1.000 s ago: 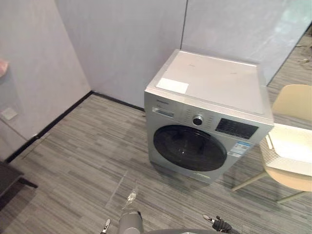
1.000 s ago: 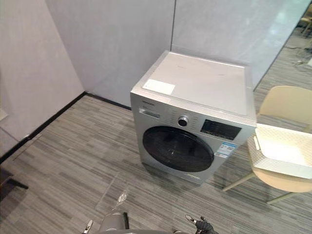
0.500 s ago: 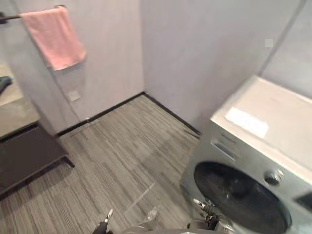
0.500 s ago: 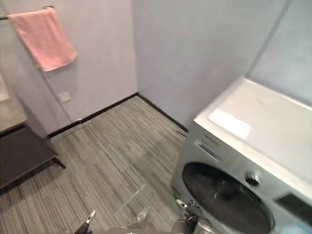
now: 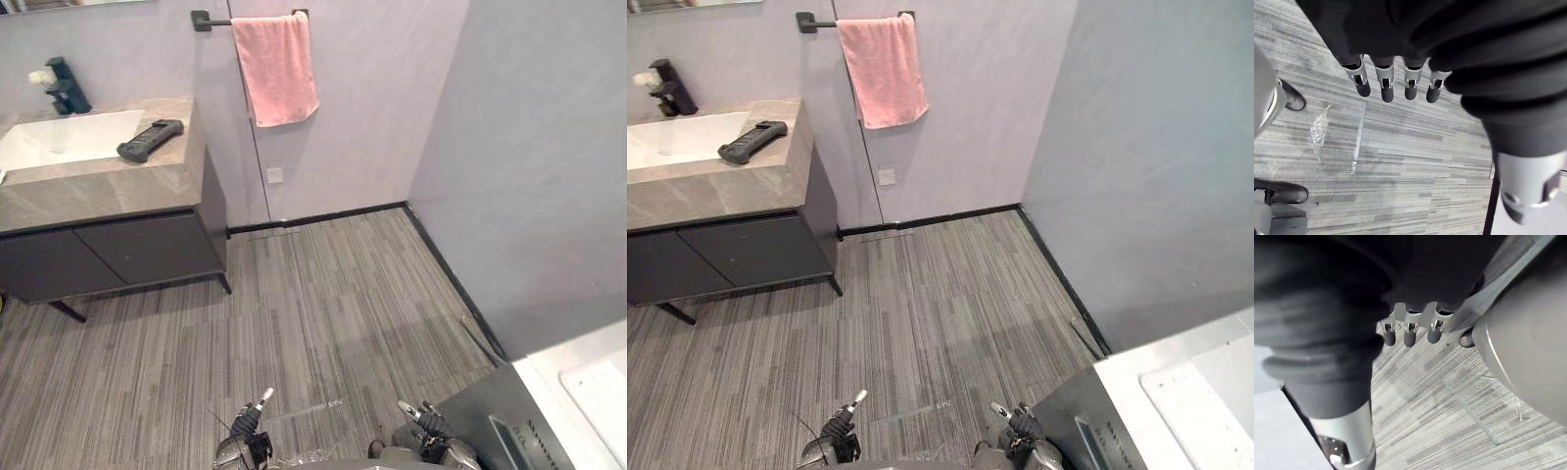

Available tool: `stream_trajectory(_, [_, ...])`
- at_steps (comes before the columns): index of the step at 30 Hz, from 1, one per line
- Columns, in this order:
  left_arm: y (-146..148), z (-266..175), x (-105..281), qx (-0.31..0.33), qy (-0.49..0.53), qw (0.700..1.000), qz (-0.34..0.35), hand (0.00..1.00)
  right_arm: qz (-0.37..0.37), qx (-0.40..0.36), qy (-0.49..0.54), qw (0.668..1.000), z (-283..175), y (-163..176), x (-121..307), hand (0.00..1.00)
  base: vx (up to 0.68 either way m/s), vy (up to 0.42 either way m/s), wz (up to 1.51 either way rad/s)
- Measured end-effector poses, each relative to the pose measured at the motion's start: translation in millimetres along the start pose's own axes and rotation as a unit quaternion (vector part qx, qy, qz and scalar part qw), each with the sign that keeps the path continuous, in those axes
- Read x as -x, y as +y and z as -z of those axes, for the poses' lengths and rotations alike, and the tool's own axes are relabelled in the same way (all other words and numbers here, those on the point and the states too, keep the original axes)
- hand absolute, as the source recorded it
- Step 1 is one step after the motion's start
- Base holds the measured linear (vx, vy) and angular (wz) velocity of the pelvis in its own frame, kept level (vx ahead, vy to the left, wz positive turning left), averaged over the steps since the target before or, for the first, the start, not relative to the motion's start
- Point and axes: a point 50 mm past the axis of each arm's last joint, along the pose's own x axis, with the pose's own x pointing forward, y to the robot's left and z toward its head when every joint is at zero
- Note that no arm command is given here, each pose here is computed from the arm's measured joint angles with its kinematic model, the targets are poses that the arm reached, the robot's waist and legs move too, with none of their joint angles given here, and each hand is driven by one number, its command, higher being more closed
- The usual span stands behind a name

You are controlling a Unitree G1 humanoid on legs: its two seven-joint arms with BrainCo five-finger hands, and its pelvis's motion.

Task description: Pick up the laundry basket with both hands and put the clothes into the washing machine.

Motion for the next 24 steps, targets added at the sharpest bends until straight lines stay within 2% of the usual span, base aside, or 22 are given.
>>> stream_trajectory(7, [8.0,-1.8,-0.2,0.009,-0.003,1.000,-0.016,0.00,-0.012,0.017,0.008,1.000,0.0,8.4,-2.6,0.00,-0.04,-0.106,0.42])
stream_trajectory(12, [10.8,-1.2,0.1,0.009,-0.002,1.000,-0.027,0.00,-0.001,0.001,0.016,1.000,2.4,5.6,-3.0,0.00,-0.11,0.021,0.68])
stream_trajectory(15, [35.3,14.1,5.1,-0.001,0.022,0.998,-0.062,0.00,0.002,-0.014,0.032,0.999,11.4,7.0,-2.3,0.00,-0.03,0.026,-0.09])
stream_trajectory(19, [42.6,18.6,5.8,-0.033,0.041,0.997,-0.064,0.00,0.037,-0.049,0.042,0.997,17.3,-12.3,1.1,0.00,0.02,0.019,0.33])
stream_trajectory(24, [47.5,25.3,7.5,-0.055,0.056,0.995,-0.065,0.00,0.067,-0.054,0.065,0.994,27.2,-33.1,7.3,0.00,0.07,0.018,0.16])
